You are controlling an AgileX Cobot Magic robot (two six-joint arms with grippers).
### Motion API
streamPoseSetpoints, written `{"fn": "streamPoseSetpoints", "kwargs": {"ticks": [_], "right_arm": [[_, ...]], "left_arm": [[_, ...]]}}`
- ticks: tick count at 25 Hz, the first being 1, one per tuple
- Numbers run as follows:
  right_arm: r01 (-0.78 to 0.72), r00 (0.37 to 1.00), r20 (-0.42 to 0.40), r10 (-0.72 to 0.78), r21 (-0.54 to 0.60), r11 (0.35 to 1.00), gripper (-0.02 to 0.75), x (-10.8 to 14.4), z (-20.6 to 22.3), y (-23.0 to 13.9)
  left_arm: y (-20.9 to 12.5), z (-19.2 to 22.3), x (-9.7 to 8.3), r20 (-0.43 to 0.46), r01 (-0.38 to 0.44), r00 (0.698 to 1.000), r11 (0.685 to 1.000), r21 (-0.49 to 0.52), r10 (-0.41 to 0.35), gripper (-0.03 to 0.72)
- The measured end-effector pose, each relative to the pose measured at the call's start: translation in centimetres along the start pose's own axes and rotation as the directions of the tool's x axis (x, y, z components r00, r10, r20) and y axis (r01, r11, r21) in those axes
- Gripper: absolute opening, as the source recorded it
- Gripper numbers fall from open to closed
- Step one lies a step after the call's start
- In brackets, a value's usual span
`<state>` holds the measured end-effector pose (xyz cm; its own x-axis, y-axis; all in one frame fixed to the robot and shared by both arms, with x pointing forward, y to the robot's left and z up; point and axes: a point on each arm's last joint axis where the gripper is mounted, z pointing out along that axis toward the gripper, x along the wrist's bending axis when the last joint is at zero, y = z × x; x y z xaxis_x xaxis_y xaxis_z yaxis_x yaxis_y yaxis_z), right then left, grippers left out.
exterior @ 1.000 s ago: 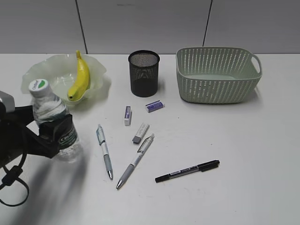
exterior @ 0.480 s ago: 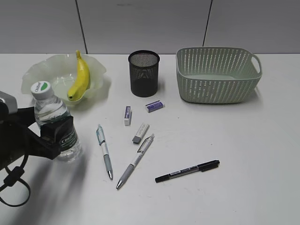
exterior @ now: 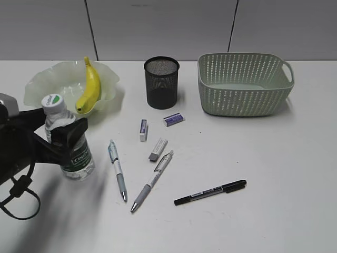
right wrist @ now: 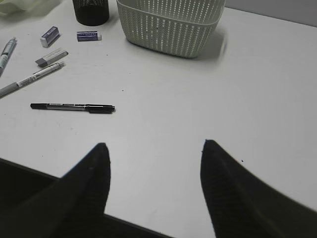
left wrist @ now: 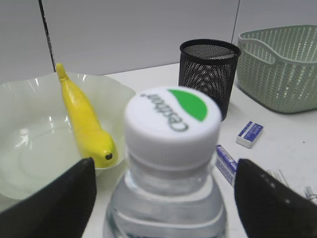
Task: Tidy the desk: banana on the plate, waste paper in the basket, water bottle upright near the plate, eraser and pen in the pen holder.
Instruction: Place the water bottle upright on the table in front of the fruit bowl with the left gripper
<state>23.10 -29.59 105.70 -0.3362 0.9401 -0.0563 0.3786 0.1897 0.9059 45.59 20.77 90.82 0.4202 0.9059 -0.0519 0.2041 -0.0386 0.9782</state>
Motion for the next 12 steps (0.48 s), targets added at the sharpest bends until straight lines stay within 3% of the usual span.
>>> {"fn": "streamPoseSetpoints", "kwargs": {"ticks": [5, 10, 12], "right_arm": [[0.000, 1.000, 0.000, 0.000, 0.000, 1.000, 0.463, 0.0, 0.0, 0.0], [0.000, 1.000, 0.000, 0.000, 0.000, 1.000, 0.463, 0.0, 0.0, 0.0], [0.000, 1.000, 0.000, 0.000, 0.000, 1.000, 0.463, 0.0, 0.0, 0.0]], "left_arm": [[1.8, -0.5, -0.1, 0.003, 0.001, 1.000, 0.997, -0.077, -0.001, 0.666], [5.2, -2.0, -0.3, 0.003, -0.004, 1.000, 0.972, -0.234, 0.005, 0.652], [6.6, -2.9, -0.1, -0.024, 0.005, 1.000, 0.968, -0.252, -0.011, 0.641]]}}
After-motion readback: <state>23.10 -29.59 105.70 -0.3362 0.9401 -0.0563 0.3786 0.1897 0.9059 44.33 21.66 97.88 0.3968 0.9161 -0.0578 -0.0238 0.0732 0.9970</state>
